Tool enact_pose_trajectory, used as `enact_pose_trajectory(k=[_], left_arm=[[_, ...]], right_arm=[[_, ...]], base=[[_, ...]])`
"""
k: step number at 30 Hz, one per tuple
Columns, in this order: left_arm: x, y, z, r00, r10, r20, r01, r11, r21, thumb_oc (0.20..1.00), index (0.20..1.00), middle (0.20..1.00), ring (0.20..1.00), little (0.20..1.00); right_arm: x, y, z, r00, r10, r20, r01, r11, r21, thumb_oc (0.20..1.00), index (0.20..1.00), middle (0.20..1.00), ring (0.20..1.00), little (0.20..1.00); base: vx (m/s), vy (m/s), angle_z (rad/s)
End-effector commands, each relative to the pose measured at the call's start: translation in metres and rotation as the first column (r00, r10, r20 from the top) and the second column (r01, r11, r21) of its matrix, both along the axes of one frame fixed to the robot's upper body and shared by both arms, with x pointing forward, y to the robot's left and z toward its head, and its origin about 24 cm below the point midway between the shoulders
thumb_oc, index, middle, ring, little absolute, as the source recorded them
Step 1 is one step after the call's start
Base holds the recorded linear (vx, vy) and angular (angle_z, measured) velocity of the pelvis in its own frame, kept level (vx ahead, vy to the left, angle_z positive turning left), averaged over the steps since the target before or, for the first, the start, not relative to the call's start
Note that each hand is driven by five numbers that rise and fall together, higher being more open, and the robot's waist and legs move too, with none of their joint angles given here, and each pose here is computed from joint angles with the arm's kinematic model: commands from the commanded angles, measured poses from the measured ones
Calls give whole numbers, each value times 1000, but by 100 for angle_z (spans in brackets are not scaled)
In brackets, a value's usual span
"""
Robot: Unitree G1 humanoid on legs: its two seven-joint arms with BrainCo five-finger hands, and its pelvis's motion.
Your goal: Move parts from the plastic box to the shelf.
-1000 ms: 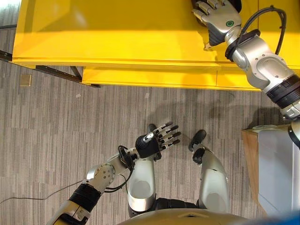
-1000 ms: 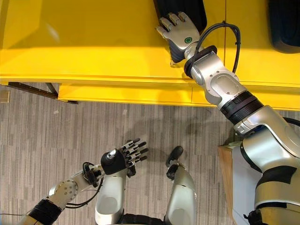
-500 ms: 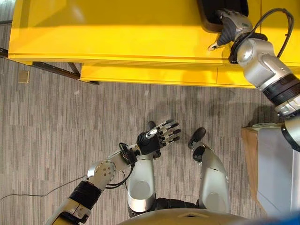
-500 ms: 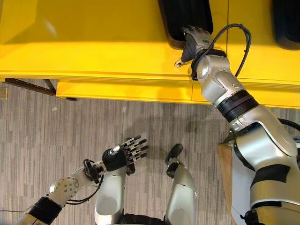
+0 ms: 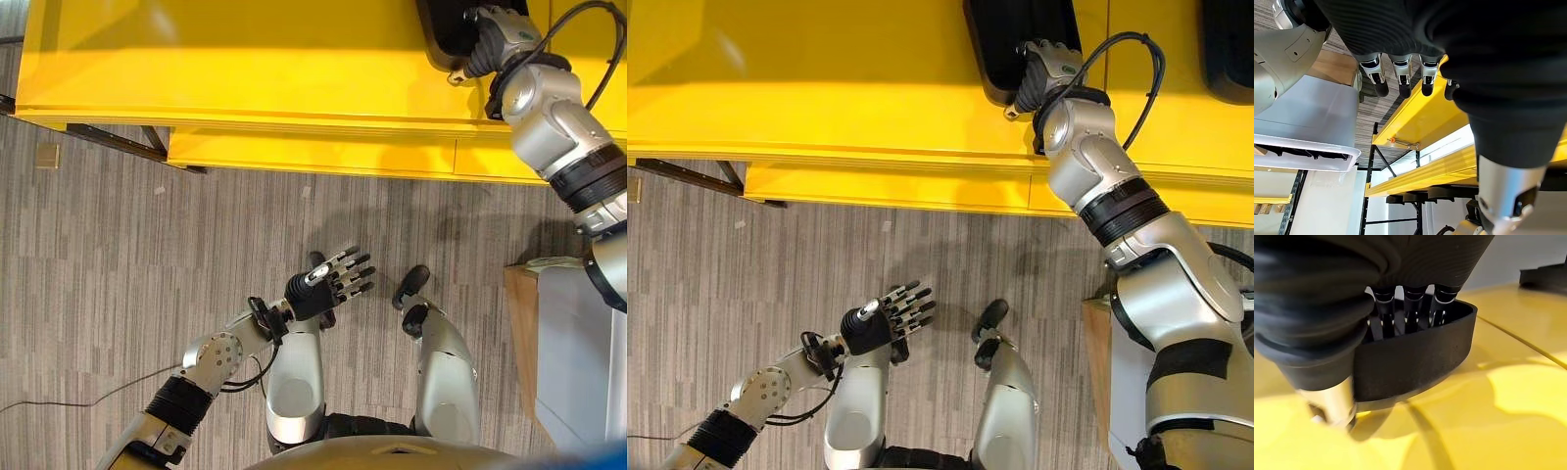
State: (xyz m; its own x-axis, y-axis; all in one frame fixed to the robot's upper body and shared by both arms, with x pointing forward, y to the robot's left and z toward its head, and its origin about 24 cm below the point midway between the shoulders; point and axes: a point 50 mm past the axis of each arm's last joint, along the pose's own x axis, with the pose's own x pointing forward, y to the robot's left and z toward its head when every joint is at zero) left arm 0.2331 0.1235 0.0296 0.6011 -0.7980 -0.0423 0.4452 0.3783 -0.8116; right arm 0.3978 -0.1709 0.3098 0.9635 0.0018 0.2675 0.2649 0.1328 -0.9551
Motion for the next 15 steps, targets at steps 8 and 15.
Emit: enact_pose_trajectory(k=[8, 15], left_arm=[[-14, -19, 13, 997, -65, 36, 68, 994, -83, 1000, 1000, 1000, 1000, 1000], [-12, -18, 13, 998, -46, 44, 50, 995, -88, 1000, 1000, 1000, 1000, 1000]], right_arm=[[-9, 15, 26, 989, 93, 117, -89, 995, -38, 200, 200, 200, 200, 200], [-12, 23, 26, 980, 124, 154, -116, 991, -59, 200, 200, 200, 200, 200]], base=[[4, 1, 0], [0, 0, 0]])
